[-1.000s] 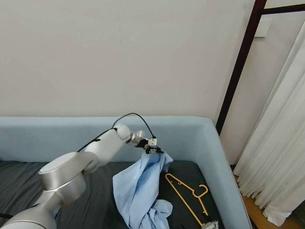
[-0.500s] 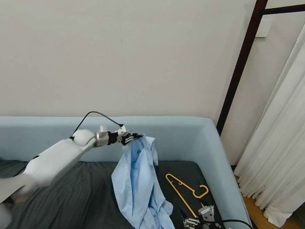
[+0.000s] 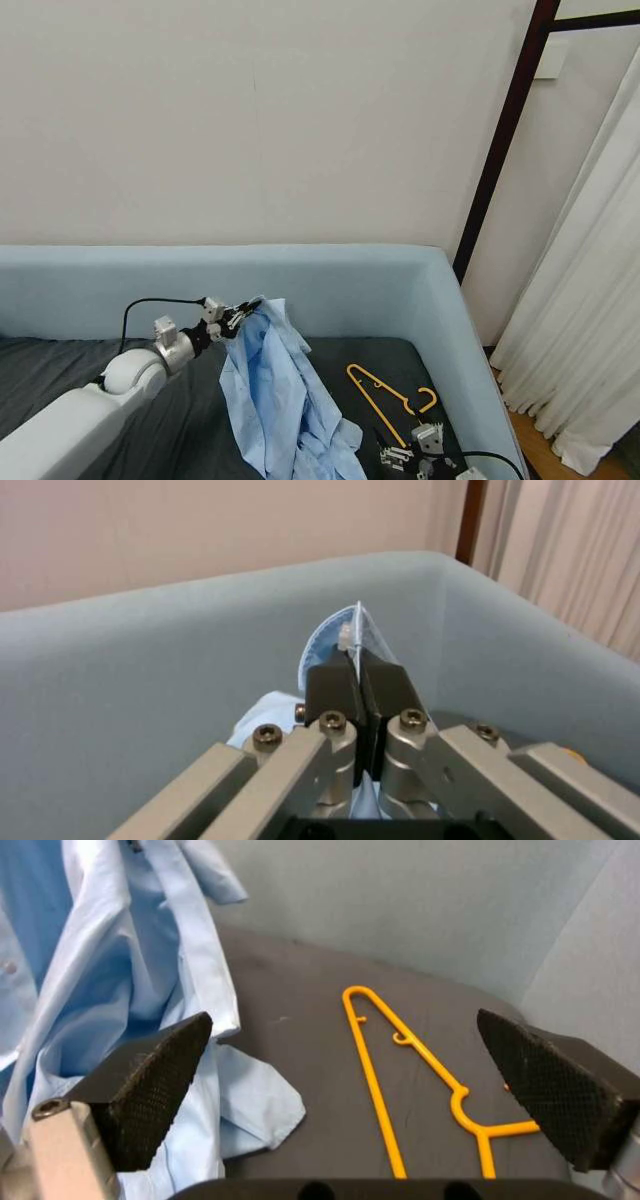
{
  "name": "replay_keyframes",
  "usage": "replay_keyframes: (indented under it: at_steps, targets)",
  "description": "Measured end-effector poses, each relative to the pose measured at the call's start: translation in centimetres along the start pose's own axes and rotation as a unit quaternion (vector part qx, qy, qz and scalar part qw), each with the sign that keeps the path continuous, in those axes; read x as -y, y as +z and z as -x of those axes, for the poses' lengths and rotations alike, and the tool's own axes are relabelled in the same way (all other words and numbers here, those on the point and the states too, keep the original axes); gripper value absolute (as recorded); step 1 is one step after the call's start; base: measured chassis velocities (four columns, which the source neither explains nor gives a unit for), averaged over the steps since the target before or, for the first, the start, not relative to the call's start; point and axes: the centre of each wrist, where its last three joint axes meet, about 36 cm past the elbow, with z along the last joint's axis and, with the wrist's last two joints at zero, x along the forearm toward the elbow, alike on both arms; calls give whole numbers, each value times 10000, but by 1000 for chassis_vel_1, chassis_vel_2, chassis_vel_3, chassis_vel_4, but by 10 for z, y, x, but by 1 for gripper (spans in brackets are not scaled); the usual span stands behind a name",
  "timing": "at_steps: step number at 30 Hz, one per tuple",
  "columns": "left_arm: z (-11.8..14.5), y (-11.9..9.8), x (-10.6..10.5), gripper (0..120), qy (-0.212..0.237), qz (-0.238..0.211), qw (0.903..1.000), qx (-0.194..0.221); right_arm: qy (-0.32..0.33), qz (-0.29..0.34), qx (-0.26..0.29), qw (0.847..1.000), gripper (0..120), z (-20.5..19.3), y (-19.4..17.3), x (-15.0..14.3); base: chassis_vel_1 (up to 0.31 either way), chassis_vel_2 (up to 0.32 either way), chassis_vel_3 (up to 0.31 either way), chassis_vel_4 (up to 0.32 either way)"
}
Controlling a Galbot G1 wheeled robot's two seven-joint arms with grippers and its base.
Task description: Pick up the clothes from the sofa and hang them on the clothes hanger.
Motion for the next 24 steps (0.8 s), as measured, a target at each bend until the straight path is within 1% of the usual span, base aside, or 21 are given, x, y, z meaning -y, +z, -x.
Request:
replay_keyframes:
  at_steps: [1, 2, 6, 7, 8, 9, 11, 12, 14, 16, 17, 18, 19, 21, 22, 23, 24]
  targets:
    - [-7, 6, 7, 0, -49, -76, 10000, 19, 5, 13, 2, 10000, 100, 1, 1, 0, 0, 0, 0, 0]
    - [-7, 6, 7, 0, -49, -76, 10000, 19, 5, 13, 2, 10000, 100, 1, 1, 0, 0, 0, 0, 0]
    - [-32, 34, 32, 0, -303, -315, 9990, 107, -70, 88, 13, 9999, 100, 5, 2, -6, 0, 0, 0, 0]
    - [-32, 34, 32, 0, -303, -315, 9990, 107, -70, 88, 13, 9999, 100, 5, 2, -6, 0, 0, 0, 0]
    - [-37, 39, 37, 0, -359, -367, 9986, 115, -113, 178, 6, 9998, 100, 6, 1, -8, 0, 0, 0, 0]
    - [-44, 48, 43, 0, -415, -420, 9982, 105, -188, 426, -70, 9989, 100, 9, -1, -11, 0, 0, 0, 0]
    - [-46, 52, 47, 0, -427, -441, 9980, 125, -284, 893, -215, 9954, 100, 9, -6, -14, 0, 0, 0, 0]
    - [-46, 52, 47, 0, -427, -441, 9980, 125, -284, 893, -215, 9954, 100, 9, -6, -14, 0, 0, 0, 0]
    - [-45, 53, 49, 0, -368, -456, 9982, 142, -388, 1556, -456, 9860, 100, 10, -13, -16, 0, 0, 0, 0]
    - [-44, 53, 51, 0, -286, -459, 9984, 151, -512, 2338, -701, 9684, 100, 16, -21, -14, 0, 0, 0, 0]
    - [-44, 53, 53, 0, -244, -462, 9985, 158, -580, 2765, -840, 9556, 100, 21, -25, -12, 0, 0, 0, 0]
    - [-44, 53, 53, 0, -244, -462, 9985, 158, -580, 2765, -840, 9556, 100, 21, -25, -12, 0, 0, 0, 0]
    - [-45, 54, 56, 0, -205, -473, 9985, 171, -634, 3167, -983, 9413, 100, 30, -27, -9, 0, 0, 0, 0]
    - [-48, 56, 61, 0, -179, -493, 9985, 182, -628, 3528, -1166, 9263, 100, 50, -27, -5, 0, 0, 0, 0]
    - [-50, 56, 63, 0, -173, -498, 9984, 189, -623, 3616, -1255, 9218, 100, 61, -26, -3, 0, 0, 0, 0]
    - [-50, 56, 63, 0, -173, -498, 9984, 189, -623, 3616, -1255, 9218, 100, 61, -26, -3, 0, 0, 0, 0]
    - [-52, 56, 65, 0, -159, -501, 9984, 200, -597, 3663, -1357, 9186, 100, 74, -22, -1, 0, 0, 0, 0]
